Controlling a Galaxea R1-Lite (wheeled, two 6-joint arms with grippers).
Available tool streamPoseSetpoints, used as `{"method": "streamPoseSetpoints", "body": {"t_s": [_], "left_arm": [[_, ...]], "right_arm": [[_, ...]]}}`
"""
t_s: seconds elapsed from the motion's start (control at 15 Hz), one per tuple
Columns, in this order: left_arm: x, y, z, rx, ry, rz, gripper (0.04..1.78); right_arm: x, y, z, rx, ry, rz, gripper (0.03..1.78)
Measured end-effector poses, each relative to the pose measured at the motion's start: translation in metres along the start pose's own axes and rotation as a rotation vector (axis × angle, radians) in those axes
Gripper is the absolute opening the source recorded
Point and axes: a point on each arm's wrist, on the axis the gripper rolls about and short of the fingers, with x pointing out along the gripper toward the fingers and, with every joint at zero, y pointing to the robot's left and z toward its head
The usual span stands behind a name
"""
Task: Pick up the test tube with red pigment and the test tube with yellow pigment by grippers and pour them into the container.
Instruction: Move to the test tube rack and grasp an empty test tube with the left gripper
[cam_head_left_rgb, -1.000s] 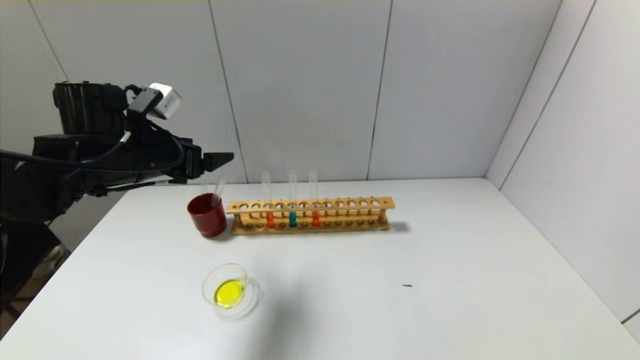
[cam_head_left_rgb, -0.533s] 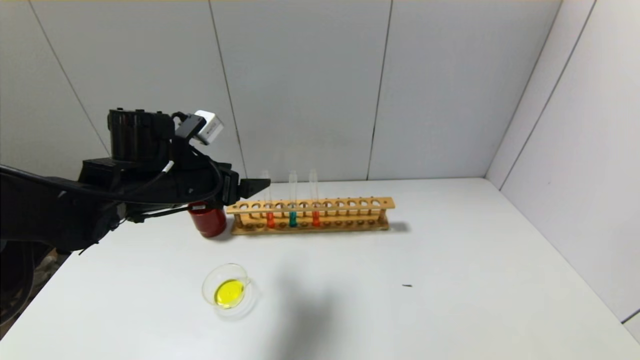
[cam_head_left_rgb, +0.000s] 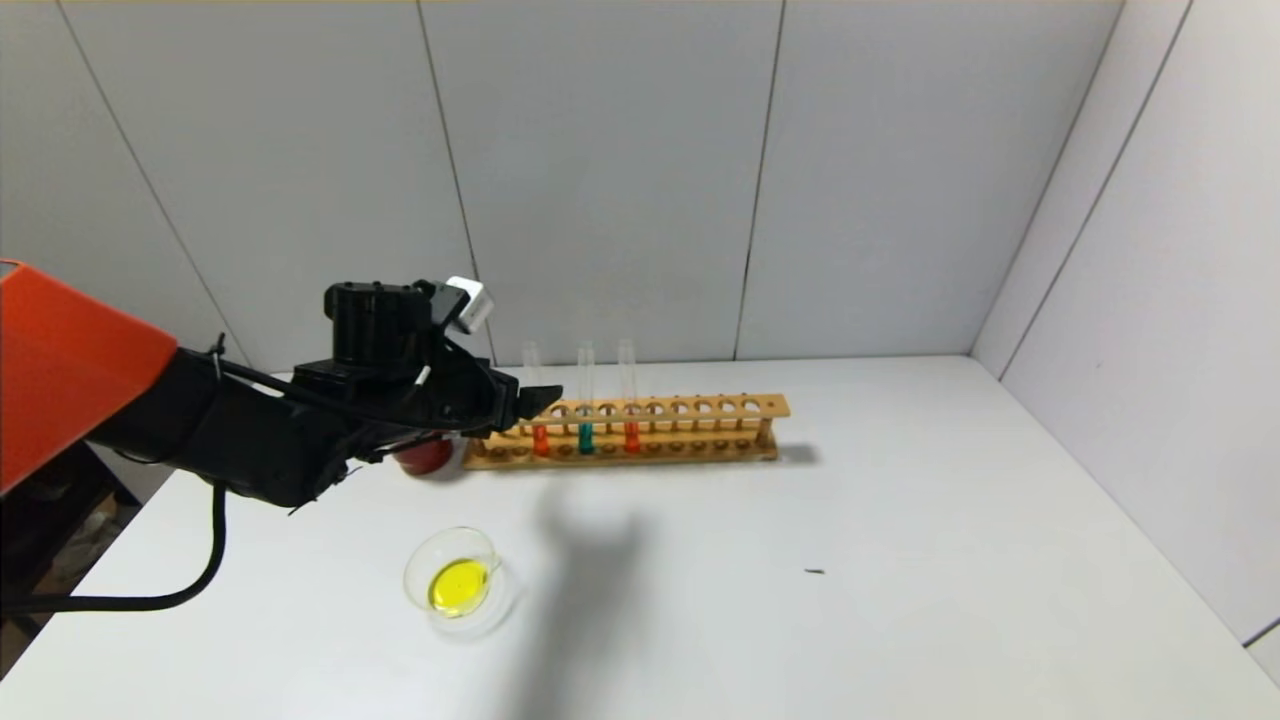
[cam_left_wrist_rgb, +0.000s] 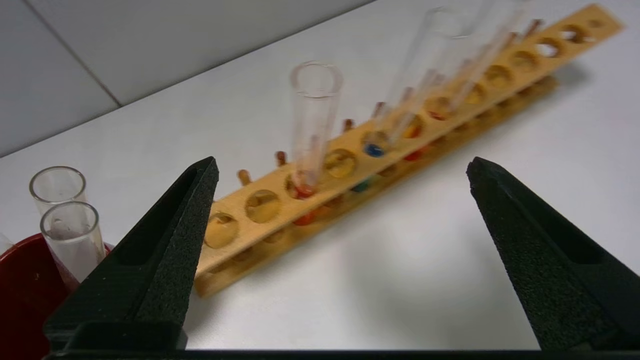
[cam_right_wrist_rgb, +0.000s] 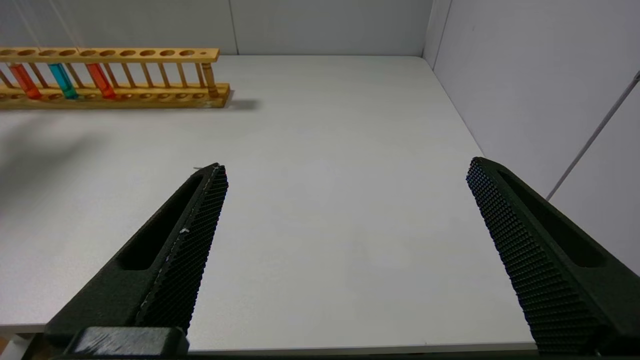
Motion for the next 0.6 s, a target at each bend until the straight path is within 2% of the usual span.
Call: {"method": "streamPoseSetpoints", "body": {"t_s": [0.13, 0.6], "left_arm": [[0.020, 0.005, -0.009, -0.003, 0.004, 0.056, 1.75], [0.059, 0.014, -0.029, -0.012, 0.039, 0.102, 1.75]], "right_arm": [[0.000, 0.000, 0.000, 0.000, 0.000, 0.000, 1.75], [0.000, 0.000, 0.000, 0.000, 0.000, 0.000, 1.75]]}}
